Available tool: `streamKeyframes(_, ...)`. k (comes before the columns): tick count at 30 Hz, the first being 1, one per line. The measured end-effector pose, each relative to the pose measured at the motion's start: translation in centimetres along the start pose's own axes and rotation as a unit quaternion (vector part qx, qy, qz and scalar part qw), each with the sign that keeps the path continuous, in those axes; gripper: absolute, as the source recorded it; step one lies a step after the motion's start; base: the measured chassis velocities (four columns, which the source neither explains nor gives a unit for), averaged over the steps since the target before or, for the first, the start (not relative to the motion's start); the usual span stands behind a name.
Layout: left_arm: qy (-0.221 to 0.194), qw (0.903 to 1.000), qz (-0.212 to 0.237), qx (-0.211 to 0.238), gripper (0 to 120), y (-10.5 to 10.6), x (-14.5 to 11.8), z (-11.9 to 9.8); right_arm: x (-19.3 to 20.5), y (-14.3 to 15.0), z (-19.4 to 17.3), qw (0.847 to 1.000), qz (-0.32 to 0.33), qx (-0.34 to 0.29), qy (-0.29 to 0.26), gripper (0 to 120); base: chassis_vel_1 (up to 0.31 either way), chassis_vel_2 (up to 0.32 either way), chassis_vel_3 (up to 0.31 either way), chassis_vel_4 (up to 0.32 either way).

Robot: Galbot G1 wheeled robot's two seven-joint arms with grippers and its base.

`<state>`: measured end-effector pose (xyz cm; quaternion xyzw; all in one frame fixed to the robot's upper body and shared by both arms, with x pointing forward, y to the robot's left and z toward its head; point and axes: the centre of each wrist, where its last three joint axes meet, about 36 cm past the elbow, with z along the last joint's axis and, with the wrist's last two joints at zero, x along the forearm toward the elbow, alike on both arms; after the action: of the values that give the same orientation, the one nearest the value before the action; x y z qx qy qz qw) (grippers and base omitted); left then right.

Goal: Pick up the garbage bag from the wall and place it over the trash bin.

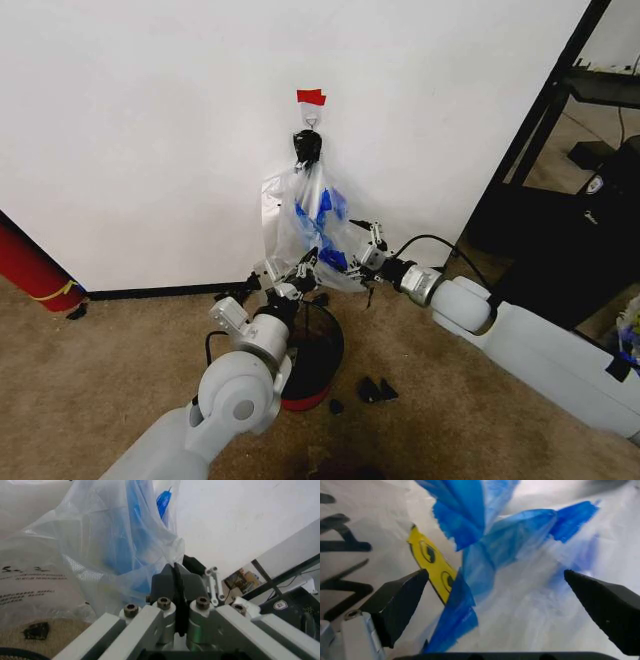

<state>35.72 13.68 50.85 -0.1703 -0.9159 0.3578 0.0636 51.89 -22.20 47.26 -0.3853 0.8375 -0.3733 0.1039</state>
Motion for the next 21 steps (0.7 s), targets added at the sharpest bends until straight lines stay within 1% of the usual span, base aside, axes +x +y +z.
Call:
streamKeyframes(3,0.000,1.0000,0.001,0.000,0,0.0,0.1,0.0,-0.5,0.1,-0.1,1.000,-0.003,0.000,0.003,96,0.000,0.000,0.000,0.000)
streamKeyframes(4,0.000,1.0000,0.001,0.000,0,-0.1,0.1,0.0,-0.7,0.2,-0.2,1.000,-0.004,-0.002,0.005,93,0.000,0.000,0.000,0.000)
streamKeyframes(8,0.001,1.0000,0.003,-0.003,0,0.0,0.2,-0.1,-1.9,0.4,-0.2,1.000,0.001,-0.013,0.023,75,0.000,0.000,0.000,0.000)
streamKeyframes(10,0.002,1.0000,0.004,-0.002,0,0.0,0.2,-0.1,-2.4,0.4,-0.2,0.999,0.003,-0.019,0.027,68,0.000,0.000,0.000,0.000)
streamKeyframes(11,0.002,1.0000,0.004,-0.002,0,0.0,0.2,-0.1,-2.4,0.4,-0.2,0.999,0.003,-0.019,0.027,68,0.000,0.000,0.000,0.000)
streamKeyframes(13,0.003,1.0000,0.005,0.000,0,-0.1,0.1,0.0,-2.9,0.5,-0.4,0.999,0.003,-0.030,0.034,58,0.000,0.000,0.000,0.000)
streamKeyframes(14,0.003,1.0000,0.005,0.000,0,-0.1,0.1,0.0,-3.1,0.5,-0.5,0.999,0.002,-0.035,0.037,56,0.000,0.000,0.000,0.000)
streamKeyframes(16,0.004,1.0000,0.005,0.002,0,-0.2,0.2,0.1,-3.8,0.5,-0.8,0.998,0.002,-0.044,0.043,46,0.000,0.000,0.000,0.000)
streamKeyframes(18,0.005,1.0000,0.006,0.002,0,-0.2,0.2,0.2,-4.2,0.6,-0.9,0.998,0.001,-0.049,0.048,38,0.000,0.000,0.000,0.000)
streamKeyframes(19,0.005,1.0000,0.006,0.002,0,-0.2,0.2,0.2,-4.2,0.6,-0.9,0.998,0.001,-0.049,0.048,38,0.000,0.000,0.000,0.000)
streamKeyframes(20,0.005,1.0000,0.006,0.003,0,-0.2,0.2,0.2,-4.3,0.7,-1.0,0.997,0.001,-0.050,0.050,34,0.000,0.000,0.000,0.000)
streamKeyframes(21,0.005,1.0000,0.006,0.003,0,-0.2,0.2,0.2,-4.4,0.7,-1.1,0.997,0.003,-0.051,0.057,29,0.000,0.000,0.000,0.000)
